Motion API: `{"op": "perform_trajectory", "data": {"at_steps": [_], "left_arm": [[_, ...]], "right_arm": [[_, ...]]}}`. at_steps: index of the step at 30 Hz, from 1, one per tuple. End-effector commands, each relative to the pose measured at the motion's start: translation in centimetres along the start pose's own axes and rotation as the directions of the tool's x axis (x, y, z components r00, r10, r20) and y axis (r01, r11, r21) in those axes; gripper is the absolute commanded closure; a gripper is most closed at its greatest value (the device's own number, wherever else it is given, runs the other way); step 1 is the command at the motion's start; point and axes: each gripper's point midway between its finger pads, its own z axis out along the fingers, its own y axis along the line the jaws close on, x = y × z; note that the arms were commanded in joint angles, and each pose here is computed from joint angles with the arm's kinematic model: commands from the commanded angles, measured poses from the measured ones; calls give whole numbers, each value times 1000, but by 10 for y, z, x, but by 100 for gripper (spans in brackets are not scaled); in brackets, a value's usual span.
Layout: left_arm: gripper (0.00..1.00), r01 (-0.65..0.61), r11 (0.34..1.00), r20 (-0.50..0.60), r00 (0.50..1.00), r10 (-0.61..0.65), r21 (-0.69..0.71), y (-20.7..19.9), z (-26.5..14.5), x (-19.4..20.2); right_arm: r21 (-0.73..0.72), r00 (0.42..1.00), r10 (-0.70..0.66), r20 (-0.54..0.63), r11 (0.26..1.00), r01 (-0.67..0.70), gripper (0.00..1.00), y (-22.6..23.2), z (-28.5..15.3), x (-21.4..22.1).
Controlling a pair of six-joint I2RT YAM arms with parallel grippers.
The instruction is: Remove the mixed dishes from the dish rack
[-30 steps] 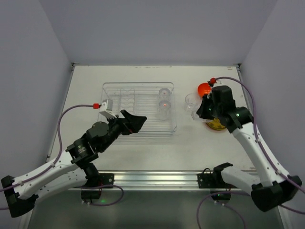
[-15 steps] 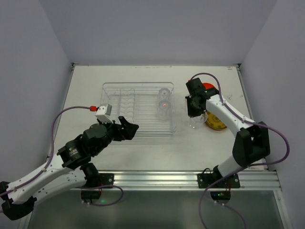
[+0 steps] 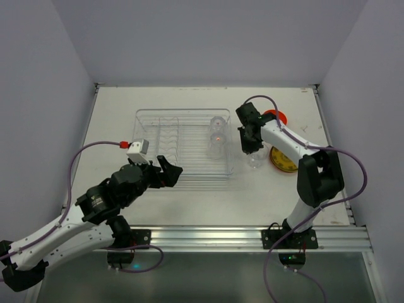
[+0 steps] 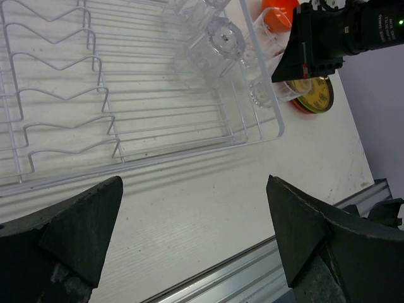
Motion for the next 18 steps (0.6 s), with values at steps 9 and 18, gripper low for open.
{"op": "perform_trajectory", "data": {"at_steps": [9,18], "left_arm": [[0,-43,999,-7,999,43,-11,-6,13,0],[0,-143,979,-78,988,132,-148,-46,83,-21]], "right_arm": [[-15,993,38,110,999,-36,62,0,-35,-22],[-135,901,165,402,984,-120,23,-27,-156,-26]]}}
